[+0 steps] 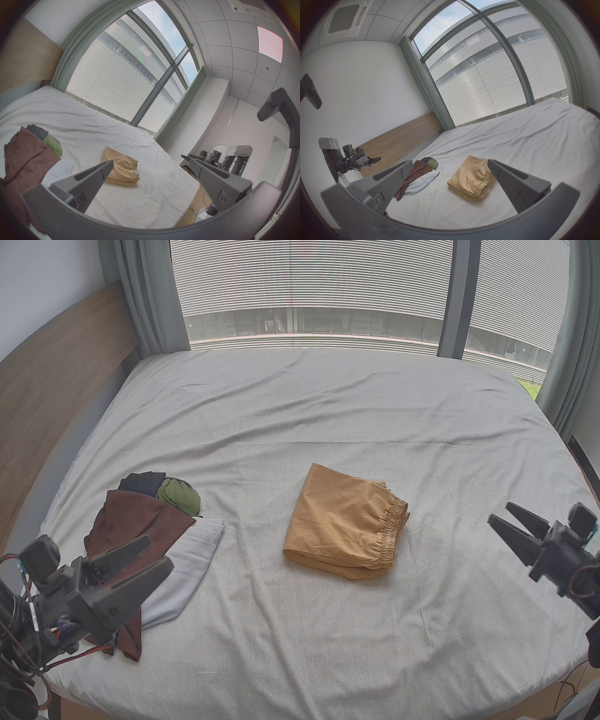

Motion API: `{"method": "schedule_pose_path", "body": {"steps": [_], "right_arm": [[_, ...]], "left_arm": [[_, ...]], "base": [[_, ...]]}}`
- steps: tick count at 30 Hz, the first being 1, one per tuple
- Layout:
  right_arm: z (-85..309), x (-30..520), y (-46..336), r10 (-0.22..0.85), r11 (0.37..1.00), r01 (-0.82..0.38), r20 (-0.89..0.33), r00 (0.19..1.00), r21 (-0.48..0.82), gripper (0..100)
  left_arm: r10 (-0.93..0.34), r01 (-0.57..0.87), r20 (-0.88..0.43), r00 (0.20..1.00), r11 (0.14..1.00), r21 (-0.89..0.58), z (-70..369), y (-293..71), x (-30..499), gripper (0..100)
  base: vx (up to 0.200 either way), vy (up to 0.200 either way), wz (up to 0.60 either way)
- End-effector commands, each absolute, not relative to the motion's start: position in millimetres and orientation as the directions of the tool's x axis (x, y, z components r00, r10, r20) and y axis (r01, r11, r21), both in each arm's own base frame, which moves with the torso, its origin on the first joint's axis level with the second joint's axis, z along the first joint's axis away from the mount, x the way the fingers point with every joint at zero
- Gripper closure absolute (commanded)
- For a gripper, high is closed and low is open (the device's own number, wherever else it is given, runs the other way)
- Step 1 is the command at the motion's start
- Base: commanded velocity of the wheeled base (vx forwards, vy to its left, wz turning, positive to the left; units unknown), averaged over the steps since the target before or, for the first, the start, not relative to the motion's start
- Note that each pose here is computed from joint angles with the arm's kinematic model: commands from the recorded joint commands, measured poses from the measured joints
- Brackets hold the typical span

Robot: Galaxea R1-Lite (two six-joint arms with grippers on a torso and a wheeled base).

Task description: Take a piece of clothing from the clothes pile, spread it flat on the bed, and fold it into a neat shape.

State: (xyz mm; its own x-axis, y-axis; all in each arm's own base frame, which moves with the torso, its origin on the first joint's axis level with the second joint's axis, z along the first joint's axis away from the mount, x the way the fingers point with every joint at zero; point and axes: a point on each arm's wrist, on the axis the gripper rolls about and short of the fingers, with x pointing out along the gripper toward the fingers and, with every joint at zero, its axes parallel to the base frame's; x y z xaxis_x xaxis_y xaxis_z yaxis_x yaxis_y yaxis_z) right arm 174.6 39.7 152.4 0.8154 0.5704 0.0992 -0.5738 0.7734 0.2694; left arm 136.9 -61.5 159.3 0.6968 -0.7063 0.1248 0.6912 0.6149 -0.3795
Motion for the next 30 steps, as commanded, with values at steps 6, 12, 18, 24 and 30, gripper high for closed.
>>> {"method": "schedule_pose_path", "body": {"steps": [6, 12, 18, 24, 30], "right_arm": [[159.3, 12.9, 10.1, 0.456, 0.852, -0.509, 0.298, 0.838, 0.126, 0], [132.3, -26.4, 9.8, 0.432, 0.869, -0.475, 0.26, 0.864, 0.135, 0], [102.6, -30.1, 9.5, 0.432, 0.881, -0.456, 0.185, 0.883, 0.123, 0], [81.9, -23.0, -0.4, -0.008, 0.998, 0.004, 0.063, 0.998, 0.057, 0], [81.9, -23.1, -2.2, -0.09, 0.996, 0.09, 0.063, 0.994, 0.01, 0]], "left_arm": [[-0.571, 0.569, 0.113, 0.813, 0.738, -0.363, 145.6, -18.2, 36.6, 0], [-0.506, 0.516, 0.127, 0.853, 0.782, -0.351, 135.7, -9.4, 9.5, 0], [-0.507, 0.517, 0.116, 0.854, 0.808, -0.283, 108.8, -7.3, -11.4, 0], [-0.453, 0.463, 0.093, 0.887, 0.87, -0.172, 96.7, -6.6, -18.1, 0], [-0.334, 0.336, 0.041, 0.942, 0.939, -0.067, 89.8, -6.0, -17.6, 0]], "base": [[0.0, 0.0, 0.0], [0.0, 0.0, 0.0], [0.0, 0.0, 0.0], [0.0, 0.0, 0.0], [0.0, 0.0, 0.0]]}}
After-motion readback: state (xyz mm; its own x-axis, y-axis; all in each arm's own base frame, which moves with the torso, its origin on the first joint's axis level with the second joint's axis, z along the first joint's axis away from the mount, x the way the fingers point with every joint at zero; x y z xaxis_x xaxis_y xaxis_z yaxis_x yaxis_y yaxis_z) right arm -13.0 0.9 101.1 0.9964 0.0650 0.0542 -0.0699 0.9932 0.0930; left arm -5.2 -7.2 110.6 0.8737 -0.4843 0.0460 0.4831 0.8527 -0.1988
